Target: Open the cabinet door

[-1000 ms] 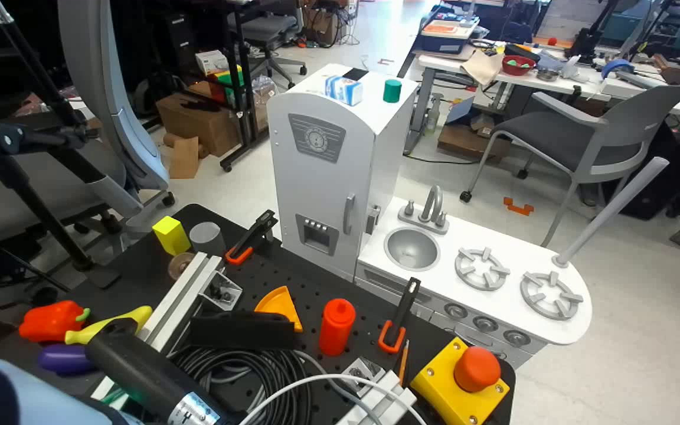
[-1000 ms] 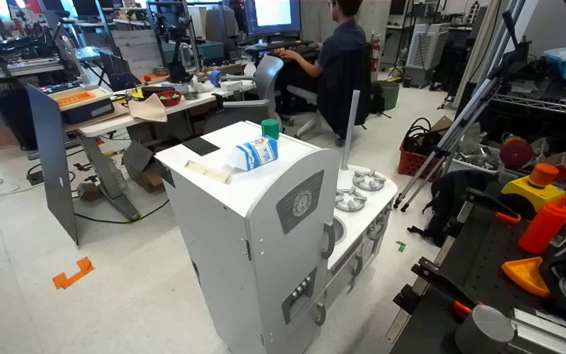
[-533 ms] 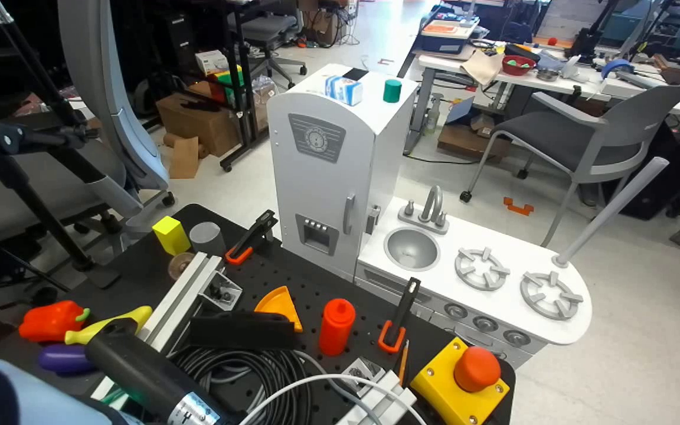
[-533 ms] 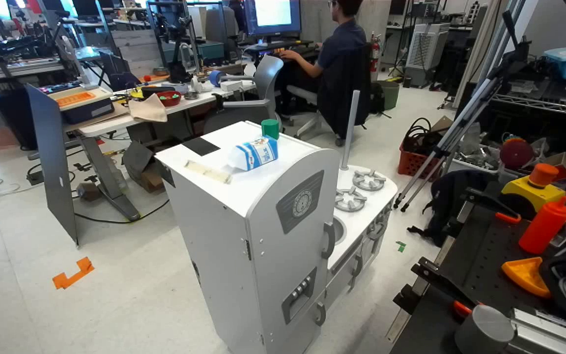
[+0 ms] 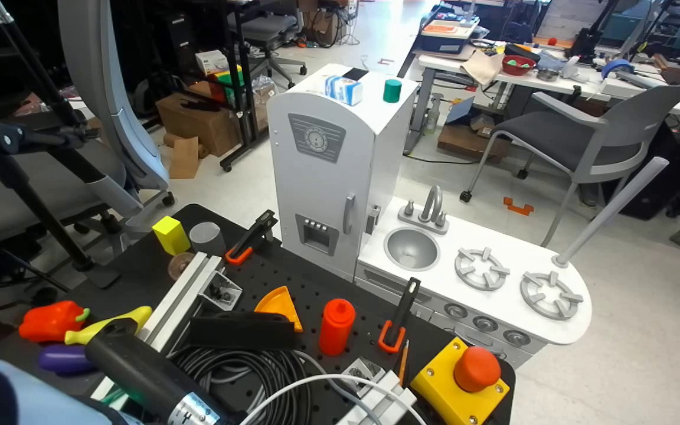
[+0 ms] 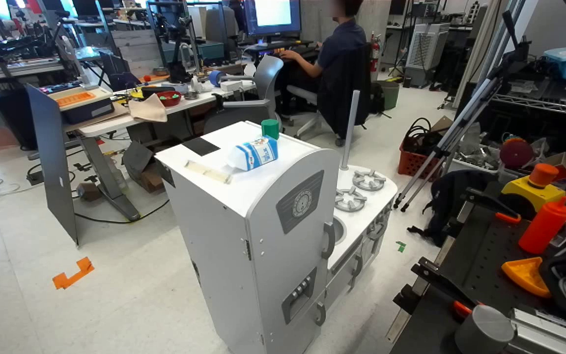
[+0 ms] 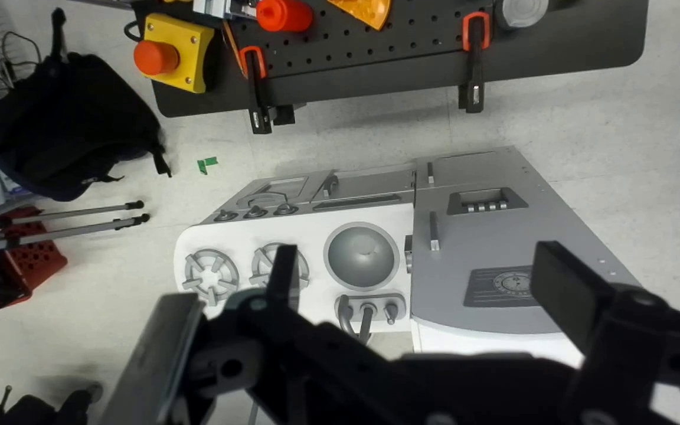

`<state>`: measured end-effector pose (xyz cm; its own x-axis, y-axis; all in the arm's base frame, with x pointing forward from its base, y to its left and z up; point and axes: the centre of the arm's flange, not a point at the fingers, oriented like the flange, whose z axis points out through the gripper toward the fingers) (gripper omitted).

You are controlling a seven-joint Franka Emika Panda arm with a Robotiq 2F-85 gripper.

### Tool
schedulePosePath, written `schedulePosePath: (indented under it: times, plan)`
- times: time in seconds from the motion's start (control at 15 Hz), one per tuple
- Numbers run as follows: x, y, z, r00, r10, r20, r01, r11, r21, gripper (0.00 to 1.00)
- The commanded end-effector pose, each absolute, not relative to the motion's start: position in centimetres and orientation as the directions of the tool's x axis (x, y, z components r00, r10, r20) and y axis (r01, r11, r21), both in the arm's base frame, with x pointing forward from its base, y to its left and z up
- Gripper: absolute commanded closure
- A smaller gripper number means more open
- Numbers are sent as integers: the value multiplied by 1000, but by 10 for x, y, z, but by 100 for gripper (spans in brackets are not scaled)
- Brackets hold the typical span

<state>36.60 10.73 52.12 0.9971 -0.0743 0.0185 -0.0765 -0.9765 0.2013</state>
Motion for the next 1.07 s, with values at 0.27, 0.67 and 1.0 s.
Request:
schedulePosePath:
  times: [0.27, 0.67, 1.0]
  plan:
    - [486, 57, 445, 998, -45, -36, -43, -998, 42, 0]
    - [589, 68, 365, 977, -148, -155, -163, -983, -88, 0]
    - [647, 81, 316, 964, -221, -149, -241, -960, -139, 0]
